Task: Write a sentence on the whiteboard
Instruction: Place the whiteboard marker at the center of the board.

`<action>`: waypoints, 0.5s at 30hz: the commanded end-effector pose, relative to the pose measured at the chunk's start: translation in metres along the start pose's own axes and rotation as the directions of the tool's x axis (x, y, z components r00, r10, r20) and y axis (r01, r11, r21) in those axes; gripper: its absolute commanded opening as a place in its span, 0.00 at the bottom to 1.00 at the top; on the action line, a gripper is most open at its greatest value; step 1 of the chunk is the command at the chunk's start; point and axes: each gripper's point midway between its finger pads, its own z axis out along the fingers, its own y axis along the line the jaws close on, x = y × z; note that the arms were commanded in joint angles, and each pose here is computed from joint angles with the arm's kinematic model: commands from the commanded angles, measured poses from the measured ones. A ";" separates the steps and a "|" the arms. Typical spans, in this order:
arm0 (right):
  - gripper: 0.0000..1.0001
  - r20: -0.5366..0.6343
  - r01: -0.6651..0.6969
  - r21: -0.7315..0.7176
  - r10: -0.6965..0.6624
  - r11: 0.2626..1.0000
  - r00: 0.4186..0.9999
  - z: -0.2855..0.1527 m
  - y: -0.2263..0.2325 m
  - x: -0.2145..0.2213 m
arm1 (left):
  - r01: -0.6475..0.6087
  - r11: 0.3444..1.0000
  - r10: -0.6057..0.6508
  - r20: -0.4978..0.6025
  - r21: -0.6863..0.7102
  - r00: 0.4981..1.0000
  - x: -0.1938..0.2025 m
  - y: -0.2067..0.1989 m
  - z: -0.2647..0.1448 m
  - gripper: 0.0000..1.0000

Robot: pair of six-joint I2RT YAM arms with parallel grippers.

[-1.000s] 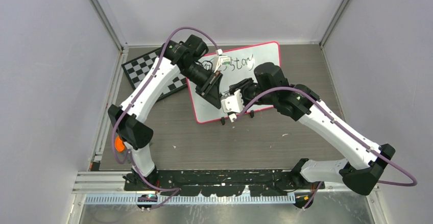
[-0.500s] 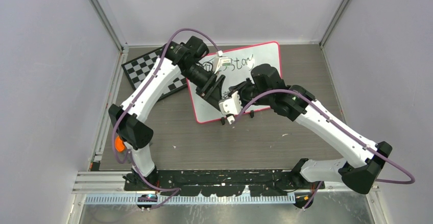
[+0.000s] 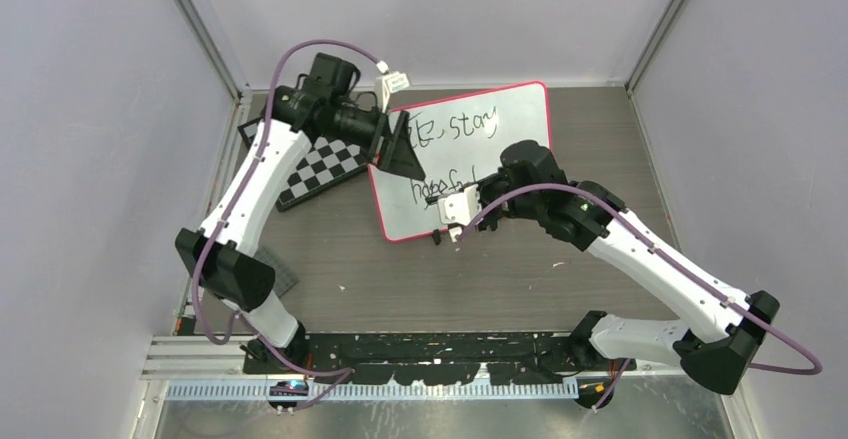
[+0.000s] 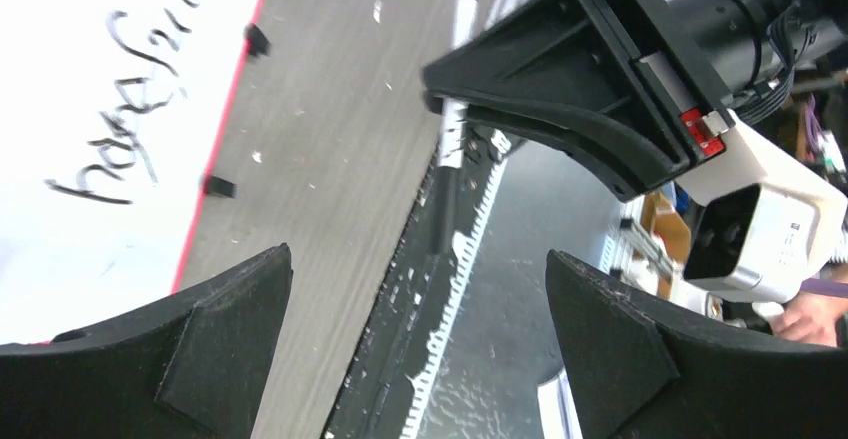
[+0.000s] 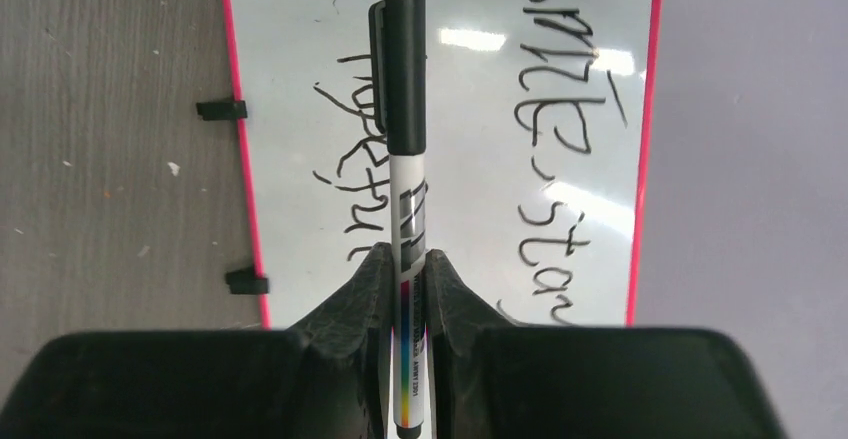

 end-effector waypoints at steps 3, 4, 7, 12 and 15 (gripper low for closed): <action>0.00 0.023 -0.397 0.175 0.399 0.901 0.917 -0.028 -0.024 0.015 | -0.002 0.986 0.064 0.367 -0.168 0.928 -0.074 0.035 -0.062 1.00; 0.00 0.032 -0.477 0.197 0.481 0.856 0.876 -0.030 -0.029 0.021 | 0.011 0.978 0.076 0.404 -0.208 0.911 -0.081 0.044 -0.071 1.00; 0.00 0.070 -0.681 0.265 0.691 0.683 0.720 -0.040 -0.048 0.049 | 0.045 0.940 0.123 0.460 -0.338 0.879 -0.093 0.067 -0.092 1.00; 0.00 0.176 -0.868 0.366 0.891 0.336 0.418 -0.070 -0.070 0.102 | 0.108 0.830 0.183 0.449 -0.548 0.875 -0.095 0.105 -0.120 1.00; 0.00 0.193 -0.895 0.413 0.944 0.171 0.269 -0.082 -0.059 0.136 | 0.133 0.772 0.205 0.442 -0.622 0.873 -0.089 0.119 -0.134 1.00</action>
